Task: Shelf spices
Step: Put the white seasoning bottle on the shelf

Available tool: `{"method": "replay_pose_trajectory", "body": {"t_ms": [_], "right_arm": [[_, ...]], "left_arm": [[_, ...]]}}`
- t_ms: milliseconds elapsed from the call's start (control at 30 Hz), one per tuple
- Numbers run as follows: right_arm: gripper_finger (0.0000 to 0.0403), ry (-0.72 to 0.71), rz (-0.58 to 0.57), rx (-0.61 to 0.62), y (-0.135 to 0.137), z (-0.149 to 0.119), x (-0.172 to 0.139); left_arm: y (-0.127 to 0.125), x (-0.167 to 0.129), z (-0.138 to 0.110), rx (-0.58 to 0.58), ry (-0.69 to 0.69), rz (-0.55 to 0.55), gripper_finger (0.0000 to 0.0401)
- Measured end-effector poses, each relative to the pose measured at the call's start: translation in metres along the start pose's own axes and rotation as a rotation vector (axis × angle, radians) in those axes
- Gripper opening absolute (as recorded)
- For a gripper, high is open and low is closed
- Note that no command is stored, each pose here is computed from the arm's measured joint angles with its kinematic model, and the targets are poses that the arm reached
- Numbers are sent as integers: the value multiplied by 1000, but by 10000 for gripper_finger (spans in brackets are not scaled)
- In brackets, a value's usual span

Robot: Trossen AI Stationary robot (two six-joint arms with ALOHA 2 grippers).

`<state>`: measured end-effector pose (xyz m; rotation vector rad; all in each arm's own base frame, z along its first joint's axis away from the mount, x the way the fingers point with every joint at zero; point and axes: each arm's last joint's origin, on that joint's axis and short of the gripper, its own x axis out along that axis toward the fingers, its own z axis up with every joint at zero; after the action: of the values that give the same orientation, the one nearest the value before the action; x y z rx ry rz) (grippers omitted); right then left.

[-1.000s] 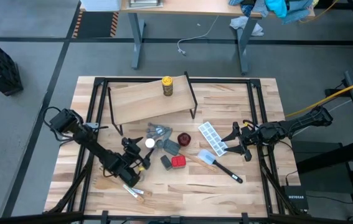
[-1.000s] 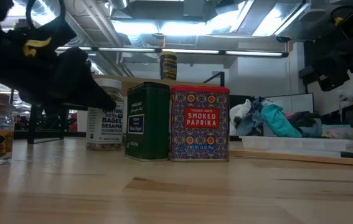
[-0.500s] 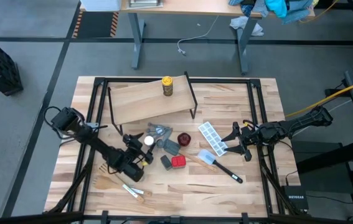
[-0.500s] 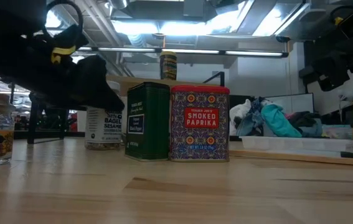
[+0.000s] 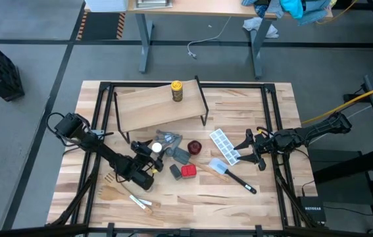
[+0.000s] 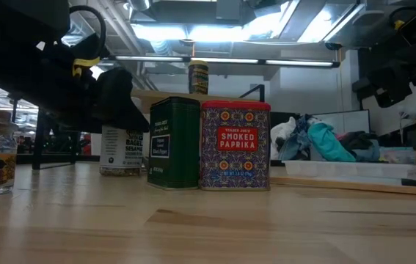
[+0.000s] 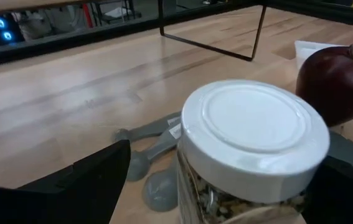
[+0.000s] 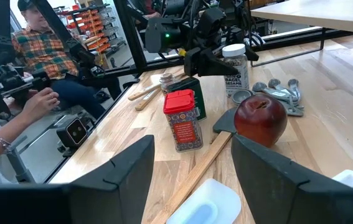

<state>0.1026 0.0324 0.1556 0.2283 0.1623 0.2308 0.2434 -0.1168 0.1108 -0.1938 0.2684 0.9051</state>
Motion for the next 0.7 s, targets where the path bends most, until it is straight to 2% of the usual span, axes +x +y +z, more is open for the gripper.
{"method": "replay_pose_trajectory", "body": {"t_ms": [200, 300, 433, 700], "right_arm": [[221, 0, 0, 0, 0, 0, 0], [221, 0, 0, 0, 0, 0, 0], [221, 0, 0, 0, 0, 0, 0], [221, 0, 0, 0, 0, 0, 0]], "left_arm": [[0, 0, -2, -17, 56, -15, 383], [0, 0, -2, -8, 78, -20, 364], [0, 0, -2, -5, 78, -21, 315], [0, -1, -2, 2, 78, -25, 187]]}}
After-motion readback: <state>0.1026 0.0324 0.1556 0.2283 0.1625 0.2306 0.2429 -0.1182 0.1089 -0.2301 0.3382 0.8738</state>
